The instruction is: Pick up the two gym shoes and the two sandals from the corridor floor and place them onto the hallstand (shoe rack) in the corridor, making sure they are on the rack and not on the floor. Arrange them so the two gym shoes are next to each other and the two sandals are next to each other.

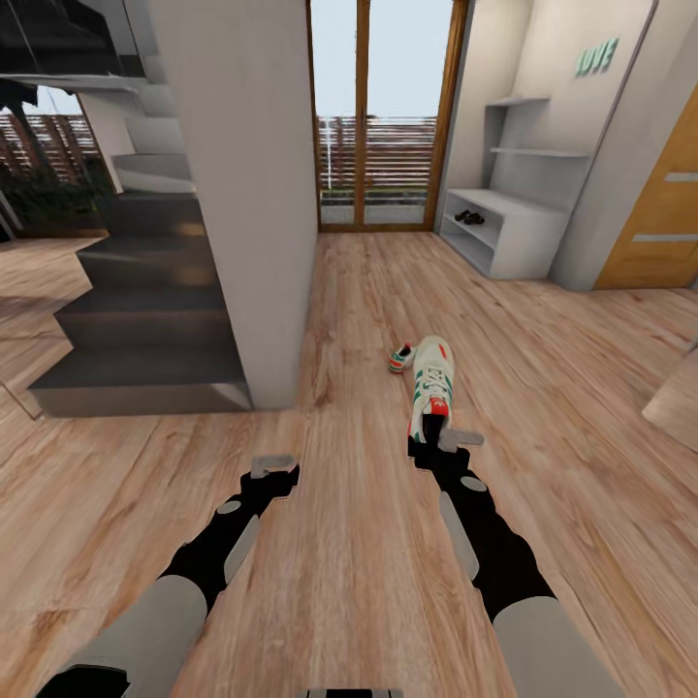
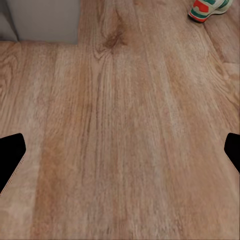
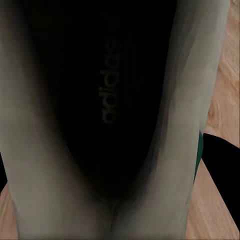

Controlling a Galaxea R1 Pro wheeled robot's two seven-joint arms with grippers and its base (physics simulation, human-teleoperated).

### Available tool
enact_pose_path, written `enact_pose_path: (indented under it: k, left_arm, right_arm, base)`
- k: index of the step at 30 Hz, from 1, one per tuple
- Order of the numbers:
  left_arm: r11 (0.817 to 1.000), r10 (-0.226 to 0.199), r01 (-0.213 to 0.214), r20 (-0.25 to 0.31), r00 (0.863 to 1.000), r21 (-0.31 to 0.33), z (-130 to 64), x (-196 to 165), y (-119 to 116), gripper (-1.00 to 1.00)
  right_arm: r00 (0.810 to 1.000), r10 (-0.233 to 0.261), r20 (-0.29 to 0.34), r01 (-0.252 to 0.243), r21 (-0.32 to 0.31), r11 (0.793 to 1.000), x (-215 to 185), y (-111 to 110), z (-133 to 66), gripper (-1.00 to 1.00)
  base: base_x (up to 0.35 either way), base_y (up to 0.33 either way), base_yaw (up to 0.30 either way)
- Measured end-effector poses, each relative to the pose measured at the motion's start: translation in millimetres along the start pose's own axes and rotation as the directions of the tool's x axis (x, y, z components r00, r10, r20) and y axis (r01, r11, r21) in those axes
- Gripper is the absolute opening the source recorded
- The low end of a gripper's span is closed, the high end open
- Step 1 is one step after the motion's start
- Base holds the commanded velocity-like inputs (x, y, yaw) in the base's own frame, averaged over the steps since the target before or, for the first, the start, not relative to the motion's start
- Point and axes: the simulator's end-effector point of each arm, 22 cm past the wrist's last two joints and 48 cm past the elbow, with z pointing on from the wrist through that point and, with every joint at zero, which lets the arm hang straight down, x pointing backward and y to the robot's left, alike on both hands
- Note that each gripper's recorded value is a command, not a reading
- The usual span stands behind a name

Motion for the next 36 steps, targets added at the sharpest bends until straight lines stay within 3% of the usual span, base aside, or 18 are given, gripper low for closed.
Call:
enact_pose_path:
  k: [10,36]
  left_arm:
    - [1.000,0.001,-0.001,0.005,1.000,0.001,-1.2,-3,-1,1.00]
    - [1.000,0.004,-0.004,0.032,0.999,0.004,-7.6,-20,-4,1.00]
  right_arm:
    - [1.000,0.000,0.006,0.000,-0.001,1.000,-3,1,-1.4,-1.00]
    - [0.999,0.002,0.032,-0.002,-0.005,1.000,-19,3,-8.7,-1.00]
  base:
    - [0.346,-0.049,-0.058]
    - [0.346,-0.045,-0.242]
